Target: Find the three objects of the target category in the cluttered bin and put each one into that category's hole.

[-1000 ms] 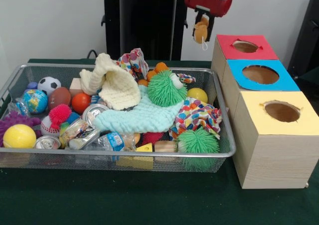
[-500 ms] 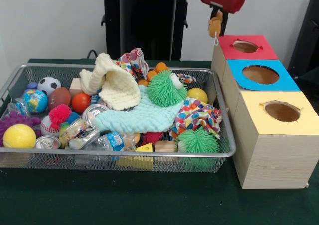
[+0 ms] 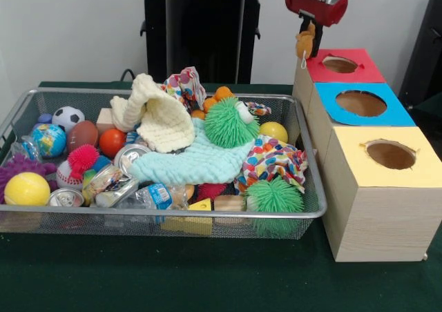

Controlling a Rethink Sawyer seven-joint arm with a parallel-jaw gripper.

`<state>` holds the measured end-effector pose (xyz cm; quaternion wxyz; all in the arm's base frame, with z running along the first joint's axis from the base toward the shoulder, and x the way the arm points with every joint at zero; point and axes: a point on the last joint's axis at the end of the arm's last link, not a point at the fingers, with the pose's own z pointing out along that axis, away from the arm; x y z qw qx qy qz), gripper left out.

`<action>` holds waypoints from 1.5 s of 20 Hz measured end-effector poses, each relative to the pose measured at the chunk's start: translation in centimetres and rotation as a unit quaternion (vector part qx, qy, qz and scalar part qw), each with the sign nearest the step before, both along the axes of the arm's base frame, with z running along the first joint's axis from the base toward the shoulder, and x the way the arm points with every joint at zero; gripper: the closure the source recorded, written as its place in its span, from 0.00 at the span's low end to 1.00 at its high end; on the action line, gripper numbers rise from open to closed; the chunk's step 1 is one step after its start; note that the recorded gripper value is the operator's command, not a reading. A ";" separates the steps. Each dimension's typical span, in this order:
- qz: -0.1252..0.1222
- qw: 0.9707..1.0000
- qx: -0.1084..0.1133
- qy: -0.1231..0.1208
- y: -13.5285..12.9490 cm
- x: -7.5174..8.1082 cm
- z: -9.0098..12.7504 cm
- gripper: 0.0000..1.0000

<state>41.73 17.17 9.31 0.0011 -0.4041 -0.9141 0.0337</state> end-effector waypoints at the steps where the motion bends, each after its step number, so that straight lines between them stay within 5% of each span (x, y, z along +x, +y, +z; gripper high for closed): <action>1: -0.002 1.000 -0.001 -0.002 0.0 0.0 -0.1 1.00; 11: -0.044 0.999 -0.004 -0.012 0.5 -0.3 -0.1 1.00; 20: -0.110 0.994 0.001 -0.017 3.3 -0.4 0.0 1.00; 30: -0.119 0.993 0.000 -0.025 4.3 -0.4 0.0 1.00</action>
